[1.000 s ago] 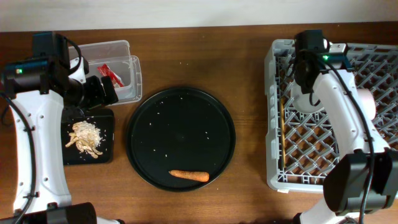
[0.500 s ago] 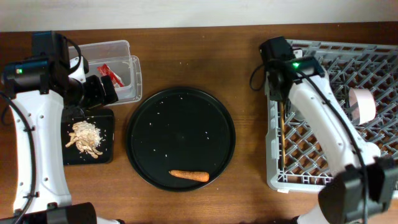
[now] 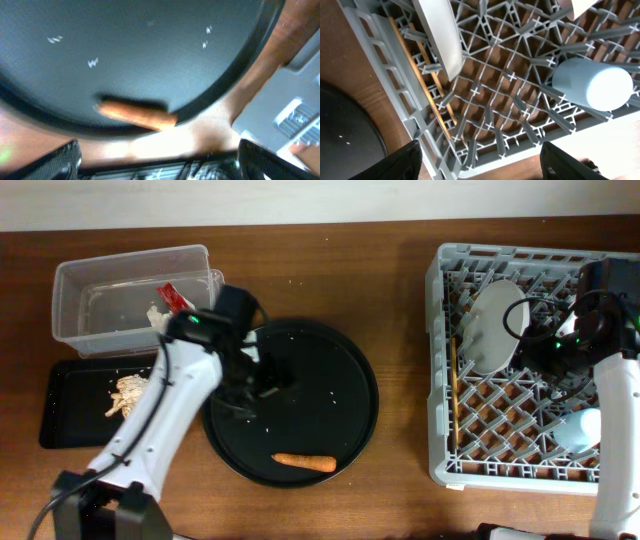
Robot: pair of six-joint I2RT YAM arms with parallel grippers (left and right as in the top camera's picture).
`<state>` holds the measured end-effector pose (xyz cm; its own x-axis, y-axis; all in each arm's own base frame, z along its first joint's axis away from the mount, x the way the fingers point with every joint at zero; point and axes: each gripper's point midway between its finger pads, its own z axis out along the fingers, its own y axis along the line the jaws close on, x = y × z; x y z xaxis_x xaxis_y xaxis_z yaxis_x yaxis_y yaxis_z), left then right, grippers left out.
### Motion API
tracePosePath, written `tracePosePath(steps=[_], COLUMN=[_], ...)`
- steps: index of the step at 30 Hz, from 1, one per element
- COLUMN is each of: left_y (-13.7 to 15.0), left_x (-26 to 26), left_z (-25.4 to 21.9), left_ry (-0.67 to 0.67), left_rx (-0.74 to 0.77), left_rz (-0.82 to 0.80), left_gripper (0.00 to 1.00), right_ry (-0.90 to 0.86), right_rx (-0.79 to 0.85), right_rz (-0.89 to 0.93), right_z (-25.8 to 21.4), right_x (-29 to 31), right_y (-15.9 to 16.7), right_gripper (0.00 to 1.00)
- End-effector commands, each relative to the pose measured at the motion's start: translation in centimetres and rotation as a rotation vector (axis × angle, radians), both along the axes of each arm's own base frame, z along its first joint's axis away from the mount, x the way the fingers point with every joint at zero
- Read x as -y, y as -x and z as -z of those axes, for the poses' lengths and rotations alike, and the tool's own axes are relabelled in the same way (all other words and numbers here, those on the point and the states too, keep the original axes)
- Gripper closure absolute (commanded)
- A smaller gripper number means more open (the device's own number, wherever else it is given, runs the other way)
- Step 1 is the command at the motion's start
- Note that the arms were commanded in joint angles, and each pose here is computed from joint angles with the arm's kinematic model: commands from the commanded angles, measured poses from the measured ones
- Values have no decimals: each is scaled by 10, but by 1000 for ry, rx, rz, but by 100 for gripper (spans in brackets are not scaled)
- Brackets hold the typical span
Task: Sort waste into correct bins and load items into the dishwasher rack
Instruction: 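Reach the left gripper to the round tray and grasp the carrot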
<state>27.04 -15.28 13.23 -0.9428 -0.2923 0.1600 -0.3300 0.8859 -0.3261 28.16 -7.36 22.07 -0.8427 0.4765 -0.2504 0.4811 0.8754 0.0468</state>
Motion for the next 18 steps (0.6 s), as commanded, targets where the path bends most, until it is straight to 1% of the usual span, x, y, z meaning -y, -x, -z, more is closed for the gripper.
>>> tracePosePath(steps=[1, 3, 5, 8, 11, 15, 18], left_y=[40, 58, 66, 75, 81, 74, 77], left_x=[37, 55, 62, 60, 56, 54, 49], left_z=[37, 57, 68, 87, 101, 115, 127], left_ry=[-3, -18, -25, -40, -45, -41, -74], left_rx=[-163, -192, -196, -226, -240, -182, -204], left_rz=[-152, -175, -190, -260, -288, -293, -303], left_gripper=[1, 1, 1, 1, 1, 1, 1], right_ry=[-20, -20, -33, -38, -39, -39, -39], right_rx=[-1, -1, 2, -2, -4, -4, -4], right_rz=[7, 7, 3, 2, 2, 2, 2], right_z=[1, 1, 1, 2, 2, 2, 2], right_x=[-2, -2, -4, -5, -6, -6, -6], right_y=[2, 2, 1, 2, 3, 3, 3], right_gripper=[25, 25, 25, 25, 25, 25, 25])
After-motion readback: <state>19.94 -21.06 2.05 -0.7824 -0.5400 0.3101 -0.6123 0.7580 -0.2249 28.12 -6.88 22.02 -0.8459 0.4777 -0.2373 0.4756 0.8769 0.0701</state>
